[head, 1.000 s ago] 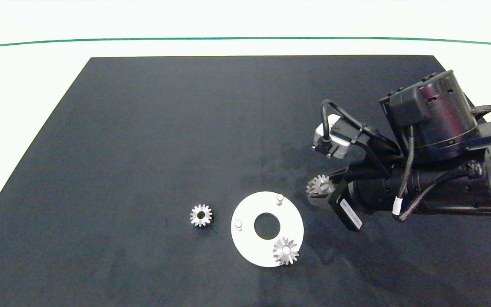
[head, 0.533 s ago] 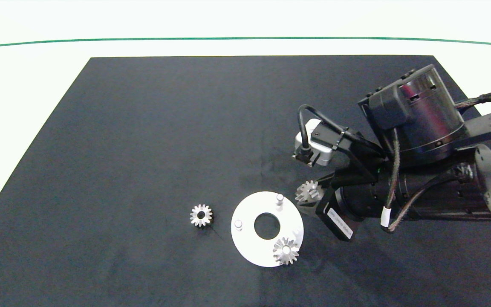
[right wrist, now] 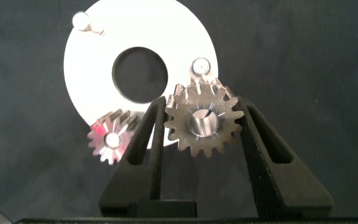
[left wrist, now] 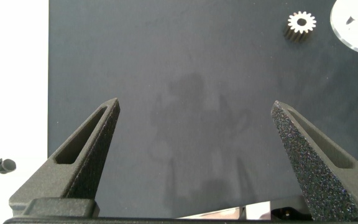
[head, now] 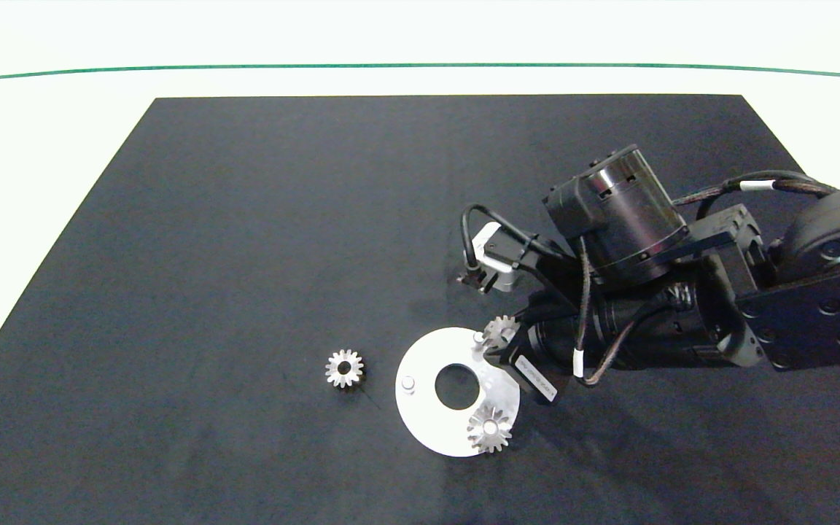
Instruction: Install three planetary gears onto the carrier pins
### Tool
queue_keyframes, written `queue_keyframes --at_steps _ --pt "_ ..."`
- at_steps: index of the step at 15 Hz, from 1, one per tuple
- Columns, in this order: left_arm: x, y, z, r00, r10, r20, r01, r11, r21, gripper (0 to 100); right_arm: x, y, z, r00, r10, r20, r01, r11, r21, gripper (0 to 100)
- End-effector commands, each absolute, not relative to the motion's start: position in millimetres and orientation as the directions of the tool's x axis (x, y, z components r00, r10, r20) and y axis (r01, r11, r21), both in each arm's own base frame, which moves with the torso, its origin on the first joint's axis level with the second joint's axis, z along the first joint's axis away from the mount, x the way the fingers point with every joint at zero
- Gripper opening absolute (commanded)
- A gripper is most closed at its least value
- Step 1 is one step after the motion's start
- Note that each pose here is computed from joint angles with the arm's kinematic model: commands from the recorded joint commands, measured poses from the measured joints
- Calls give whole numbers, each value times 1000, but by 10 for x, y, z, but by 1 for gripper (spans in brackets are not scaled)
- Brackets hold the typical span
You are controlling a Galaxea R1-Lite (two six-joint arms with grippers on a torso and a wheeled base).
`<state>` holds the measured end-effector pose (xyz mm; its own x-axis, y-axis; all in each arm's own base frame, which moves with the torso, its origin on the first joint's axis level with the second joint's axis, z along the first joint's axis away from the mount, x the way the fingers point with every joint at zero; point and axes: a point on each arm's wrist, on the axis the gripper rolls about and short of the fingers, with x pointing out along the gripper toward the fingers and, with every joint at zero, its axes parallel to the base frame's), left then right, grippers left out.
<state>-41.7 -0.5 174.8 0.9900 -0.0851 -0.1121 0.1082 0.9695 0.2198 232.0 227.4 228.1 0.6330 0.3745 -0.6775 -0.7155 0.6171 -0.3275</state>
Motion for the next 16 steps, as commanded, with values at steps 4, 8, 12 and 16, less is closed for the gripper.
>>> queue_keyframes --at_steps 4,8,12,16 --pt "-413 -6 1741 989 -86 -118 110 969 221 100 2401 2356 2155 617 355 -702 -723 609 -327 0" --pt "-412 -5 1747 989 -87 -116 111 969 221 100 2459 2407 2194 627 365 -688 -718 614 -328 0" --pt "-412 -5 1747 989 -87 -116 111 969 221 100 2507 2447 2203 632 367 -683 -714 619 -328 0" --pt "-409 -5 1748 989 -87 -118 112 969 221 100 2537 2462 2145 625 357 -695 -715 618 -326 0"
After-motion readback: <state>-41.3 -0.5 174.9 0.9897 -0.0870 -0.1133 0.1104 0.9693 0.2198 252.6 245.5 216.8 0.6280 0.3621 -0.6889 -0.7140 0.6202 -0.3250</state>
